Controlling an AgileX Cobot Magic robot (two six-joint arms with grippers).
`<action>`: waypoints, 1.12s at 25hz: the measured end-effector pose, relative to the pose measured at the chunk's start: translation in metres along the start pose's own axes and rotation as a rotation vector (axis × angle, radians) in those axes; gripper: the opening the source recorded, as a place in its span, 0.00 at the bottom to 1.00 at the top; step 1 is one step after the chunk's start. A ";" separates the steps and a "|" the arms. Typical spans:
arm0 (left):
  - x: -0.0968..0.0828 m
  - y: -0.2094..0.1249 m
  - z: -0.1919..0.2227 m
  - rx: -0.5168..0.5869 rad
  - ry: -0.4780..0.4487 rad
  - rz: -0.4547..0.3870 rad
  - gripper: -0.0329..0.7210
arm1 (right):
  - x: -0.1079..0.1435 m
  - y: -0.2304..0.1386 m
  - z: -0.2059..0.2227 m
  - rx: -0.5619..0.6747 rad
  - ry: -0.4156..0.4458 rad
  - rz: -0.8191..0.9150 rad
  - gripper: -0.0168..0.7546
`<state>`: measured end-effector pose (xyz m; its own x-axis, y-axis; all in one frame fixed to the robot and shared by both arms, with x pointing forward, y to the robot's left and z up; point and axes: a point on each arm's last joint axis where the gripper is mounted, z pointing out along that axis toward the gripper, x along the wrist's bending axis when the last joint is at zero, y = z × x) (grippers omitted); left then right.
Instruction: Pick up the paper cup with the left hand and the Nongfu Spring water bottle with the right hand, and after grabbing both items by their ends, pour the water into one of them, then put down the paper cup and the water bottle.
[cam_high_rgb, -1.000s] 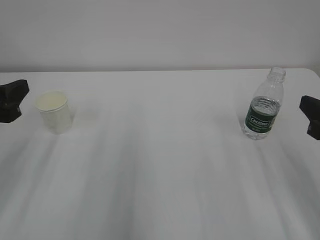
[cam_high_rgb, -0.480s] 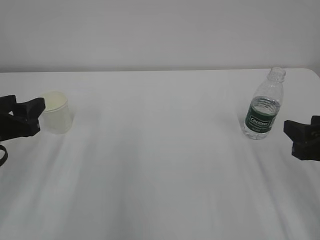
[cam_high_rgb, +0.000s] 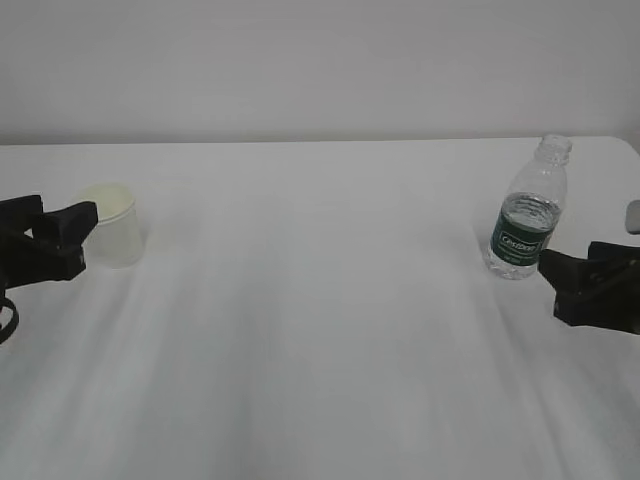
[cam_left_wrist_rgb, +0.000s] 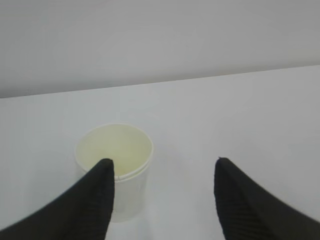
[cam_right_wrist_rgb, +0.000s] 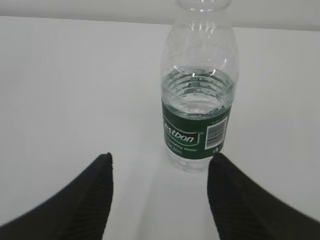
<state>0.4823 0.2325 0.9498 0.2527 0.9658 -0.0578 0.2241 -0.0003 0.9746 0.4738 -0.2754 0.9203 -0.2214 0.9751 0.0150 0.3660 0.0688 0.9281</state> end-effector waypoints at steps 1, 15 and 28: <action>0.000 -0.003 -0.001 0.010 0.001 0.000 0.64 | 0.000 -0.001 0.002 -0.006 0.003 0.003 0.62; -0.012 -0.045 0.001 0.028 -0.161 0.070 0.63 | -0.002 -0.009 0.007 -0.045 -0.017 0.044 0.63; -0.014 -0.047 0.002 0.038 -0.181 0.077 0.63 | -0.010 -0.025 0.016 -0.052 -0.092 0.069 0.79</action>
<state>0.4697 0.2190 0.9040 0.4351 0.9000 -0.0247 0.2321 -0.0856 0.9689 0.4817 -0.2834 0.8912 -0.1125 0.9925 0.0472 0.3295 -0.0075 0.9441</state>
